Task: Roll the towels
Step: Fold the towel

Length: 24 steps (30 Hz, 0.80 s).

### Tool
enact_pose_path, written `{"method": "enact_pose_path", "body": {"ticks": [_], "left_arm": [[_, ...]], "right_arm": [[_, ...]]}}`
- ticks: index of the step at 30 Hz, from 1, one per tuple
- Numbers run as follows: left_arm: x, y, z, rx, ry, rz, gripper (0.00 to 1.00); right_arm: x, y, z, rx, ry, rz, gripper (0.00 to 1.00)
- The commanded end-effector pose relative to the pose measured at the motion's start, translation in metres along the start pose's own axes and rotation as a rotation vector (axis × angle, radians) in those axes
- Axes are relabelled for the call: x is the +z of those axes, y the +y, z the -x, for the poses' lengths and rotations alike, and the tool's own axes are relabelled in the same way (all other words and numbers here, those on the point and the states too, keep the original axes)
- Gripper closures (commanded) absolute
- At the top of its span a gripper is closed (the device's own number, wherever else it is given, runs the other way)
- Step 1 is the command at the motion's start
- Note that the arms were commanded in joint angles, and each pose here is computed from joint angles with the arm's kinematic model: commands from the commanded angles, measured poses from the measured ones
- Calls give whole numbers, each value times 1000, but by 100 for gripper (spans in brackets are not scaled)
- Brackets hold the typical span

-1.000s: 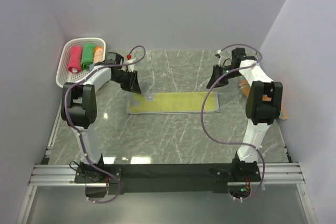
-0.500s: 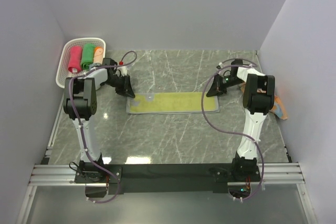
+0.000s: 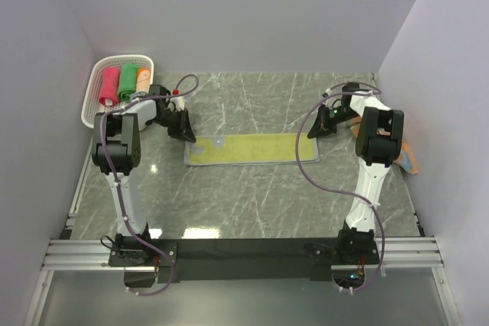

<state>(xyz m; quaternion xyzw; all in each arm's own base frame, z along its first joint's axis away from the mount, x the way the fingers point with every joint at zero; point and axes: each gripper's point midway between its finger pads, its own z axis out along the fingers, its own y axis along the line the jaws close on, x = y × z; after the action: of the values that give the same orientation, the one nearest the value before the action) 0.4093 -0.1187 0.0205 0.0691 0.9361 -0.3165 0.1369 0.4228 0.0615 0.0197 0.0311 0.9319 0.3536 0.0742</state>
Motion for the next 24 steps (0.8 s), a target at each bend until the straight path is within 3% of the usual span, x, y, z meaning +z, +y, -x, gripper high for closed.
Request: {"method": "enact_pose_path", "body": {"ticks": [1,8,10,11,13,20,24], "left_arm": [[1,23,-10,-12,12,78,89],[-10,9,-5,18,-12,43,85],[-21,-5,1,52,-46,10,79],[-25,-12,4,65,-59,-4,75],[-39,-28,11,99,-100,-33,64],[-64,-48,20,153,-151,-7,45],[-71,-48,19,171,-156,17,41]], "right_arm": [[-23,-7,5,-25,-24,-92,88],[-46,-22,14,-57,-81,-239,82],[-64,-12,17,-95,-119,-263,72],[-68,-10,14,-99,-124,-276,62],[-86,-5,13,-129,-161,-333,56],[-79,-13,-29,-89,-76,-415,54],[-59,-13,-38,-94,-38,-423,54]]}}
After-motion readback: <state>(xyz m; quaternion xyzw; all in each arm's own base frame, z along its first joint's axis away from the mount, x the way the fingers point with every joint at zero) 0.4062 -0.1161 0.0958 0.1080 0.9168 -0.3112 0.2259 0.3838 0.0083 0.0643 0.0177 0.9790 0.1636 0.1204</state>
